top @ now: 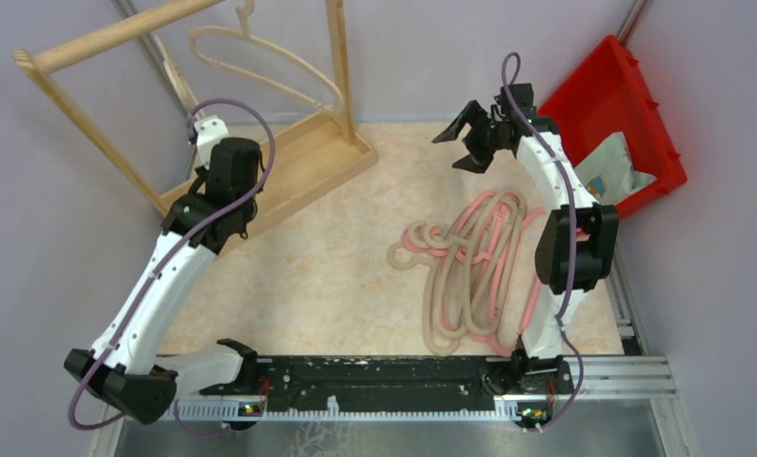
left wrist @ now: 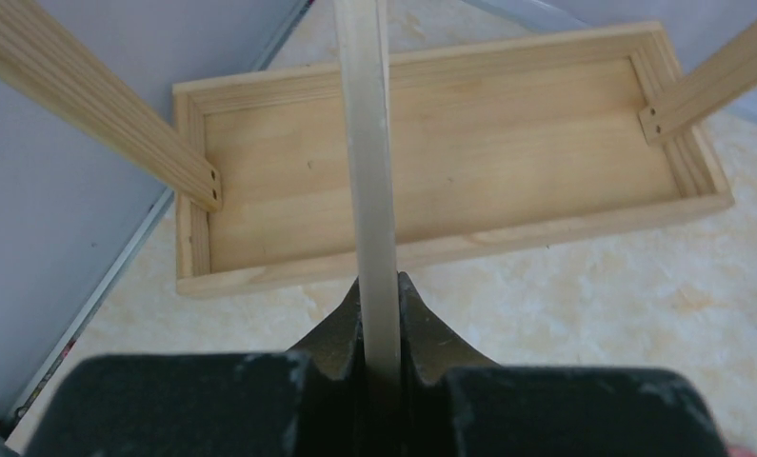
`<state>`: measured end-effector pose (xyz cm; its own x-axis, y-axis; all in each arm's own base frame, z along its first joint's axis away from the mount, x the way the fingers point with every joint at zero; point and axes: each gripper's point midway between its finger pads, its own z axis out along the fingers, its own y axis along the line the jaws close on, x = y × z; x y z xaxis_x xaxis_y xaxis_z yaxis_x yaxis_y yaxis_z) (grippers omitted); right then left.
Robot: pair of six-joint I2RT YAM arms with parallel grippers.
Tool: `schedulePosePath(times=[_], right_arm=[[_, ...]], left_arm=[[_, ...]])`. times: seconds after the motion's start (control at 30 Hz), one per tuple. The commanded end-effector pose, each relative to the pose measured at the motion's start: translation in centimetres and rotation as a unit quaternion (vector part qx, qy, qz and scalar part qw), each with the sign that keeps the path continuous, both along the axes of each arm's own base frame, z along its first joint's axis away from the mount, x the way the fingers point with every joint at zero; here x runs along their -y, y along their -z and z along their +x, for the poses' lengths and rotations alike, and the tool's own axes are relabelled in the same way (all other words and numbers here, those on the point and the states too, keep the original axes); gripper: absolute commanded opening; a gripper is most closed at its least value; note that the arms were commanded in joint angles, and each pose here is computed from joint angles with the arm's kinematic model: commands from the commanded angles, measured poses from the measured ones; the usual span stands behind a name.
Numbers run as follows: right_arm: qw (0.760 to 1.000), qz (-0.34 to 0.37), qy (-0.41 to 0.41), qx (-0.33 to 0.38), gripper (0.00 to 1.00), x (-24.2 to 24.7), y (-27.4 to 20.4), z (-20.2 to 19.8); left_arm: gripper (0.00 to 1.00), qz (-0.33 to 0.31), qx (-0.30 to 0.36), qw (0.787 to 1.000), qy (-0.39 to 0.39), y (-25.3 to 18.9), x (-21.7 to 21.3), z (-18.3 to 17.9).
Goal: Organize the hangers
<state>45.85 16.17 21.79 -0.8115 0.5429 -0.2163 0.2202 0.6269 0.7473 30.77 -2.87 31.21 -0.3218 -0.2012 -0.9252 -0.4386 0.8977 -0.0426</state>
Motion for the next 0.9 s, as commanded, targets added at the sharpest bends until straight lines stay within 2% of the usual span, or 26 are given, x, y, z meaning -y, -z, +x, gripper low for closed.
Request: schedulePosePath(times=[0.0, 0.2, 0.4, 0.6, 0.87], right_arm=[[1.0, 0.007, 0.0, 0.03, 0.82, 0.8, -1.5, 1.0], [0.999, 0.009, 0.014, 0.03, 0.81, 2.2, -1.5, 1.3], [0.999, 0.01, 0.02, 0.029, 0.81, 2.8, -1.1, 1.4], [0.999, 0.012, 0.029, 0.017, 0.8, 3.6, 0.1, 1.1], [0.999, 0.014, 0.03, 0.006, 0.8, 3.6, 1.2, 1.4]], left_arm=[[0.0, 0.007, 0.036, 0.999, -0.017, -2.6, -1.6, 3.3], [0.0, 0.025, 0.066, 0.997, -0.02, -6.0, -3.7, 7.4], [0.0, 0.021, 0.094, 0.995, 0.013, -8.7, -2.3, 10.5], [0.0, 0.012, 0.087, 0.996, 0.032, -7.4, -1.4, 11.1], [0.0, -0.011, 0.069, 0.996, 0.051, -4.7, -0.1, 9.8]])
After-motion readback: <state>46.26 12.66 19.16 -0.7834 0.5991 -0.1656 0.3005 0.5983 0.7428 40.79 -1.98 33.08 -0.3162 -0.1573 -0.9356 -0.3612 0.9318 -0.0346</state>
